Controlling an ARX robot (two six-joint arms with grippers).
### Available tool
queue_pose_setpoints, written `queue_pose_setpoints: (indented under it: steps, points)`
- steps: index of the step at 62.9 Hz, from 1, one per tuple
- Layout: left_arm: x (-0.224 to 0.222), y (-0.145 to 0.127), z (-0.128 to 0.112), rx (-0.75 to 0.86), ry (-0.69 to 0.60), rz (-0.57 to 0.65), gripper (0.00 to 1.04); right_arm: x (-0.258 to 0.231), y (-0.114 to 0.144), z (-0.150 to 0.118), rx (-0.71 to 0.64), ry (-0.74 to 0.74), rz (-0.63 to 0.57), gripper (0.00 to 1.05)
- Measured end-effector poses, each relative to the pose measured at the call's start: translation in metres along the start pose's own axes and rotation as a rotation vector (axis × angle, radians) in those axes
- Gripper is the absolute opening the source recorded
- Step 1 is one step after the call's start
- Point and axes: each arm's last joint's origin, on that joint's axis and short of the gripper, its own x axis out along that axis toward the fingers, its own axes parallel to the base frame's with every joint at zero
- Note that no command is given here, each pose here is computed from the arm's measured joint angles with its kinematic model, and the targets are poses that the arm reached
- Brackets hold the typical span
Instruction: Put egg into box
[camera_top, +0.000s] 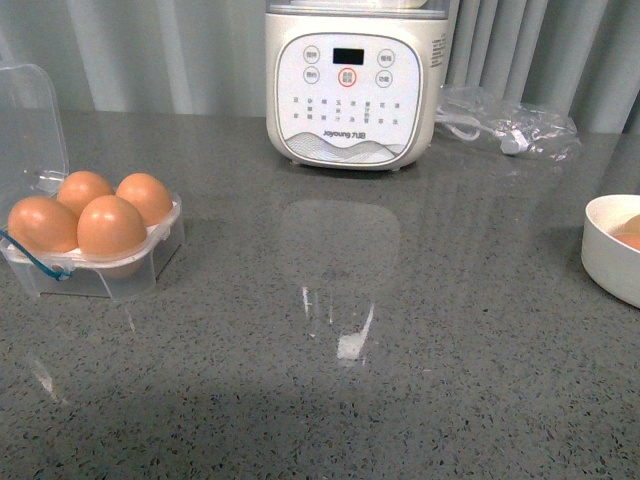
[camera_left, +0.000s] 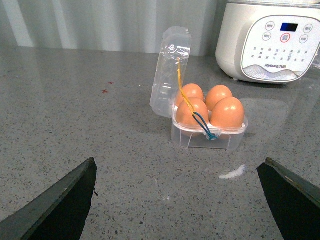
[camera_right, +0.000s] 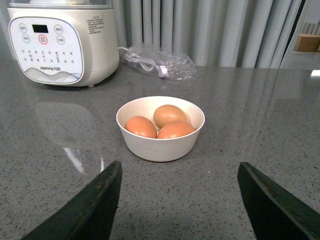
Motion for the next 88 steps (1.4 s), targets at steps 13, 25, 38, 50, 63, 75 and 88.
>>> queue_pose_setpoints:
  steps: [13, 25, 38, 50, 63, 75, 88]
  points:
    - [0.000, 0.000, 0.000, 0.000, 0.000, 0.000, 0.98, 0.000, 0.000, 0.000, 0.001, 0.000, 0.000, 0.98]
    - [0.000, 0.000, 0.000, 0.000, 0.000, 0.000, 0.98, 0.000, 0.000, 0.000, 0.001, 0.000, 0.000, 0.98]
    - [0.003, -0.001, -0.003, 0.044, 0.407, 0.289, 0.98, 0.000, 0.000, 0.000, 0.001, 0.000, 0.000, 0.98]
    - [0.010, -0.003, 0.012, 0.039, 0.379, 0.318, 0.98, 0.000, 0.000, 0.000, 0.001, 0.000, 0.000, 0.98]
    - [0.028, 0.001, 0.024, 0.021, 0.314, 0.260, 0.98, 0.000, 0.000, 0.000, 0.001, 0.000, 0.000, 0.98]
    - [0.071, 0.033, 0.053, 0.049, 0.217, 0.271, 0.98, 0.000, 0.000, 0.000, 0.001, 0.000, 0.000, 0.98]
    - [0.111, 0.068, 0.057, 0.101, 0.265, 0.307, 0.98, 0.000, 0.000, 0.000, 0.001, 0.000, 0.000, 0.98]
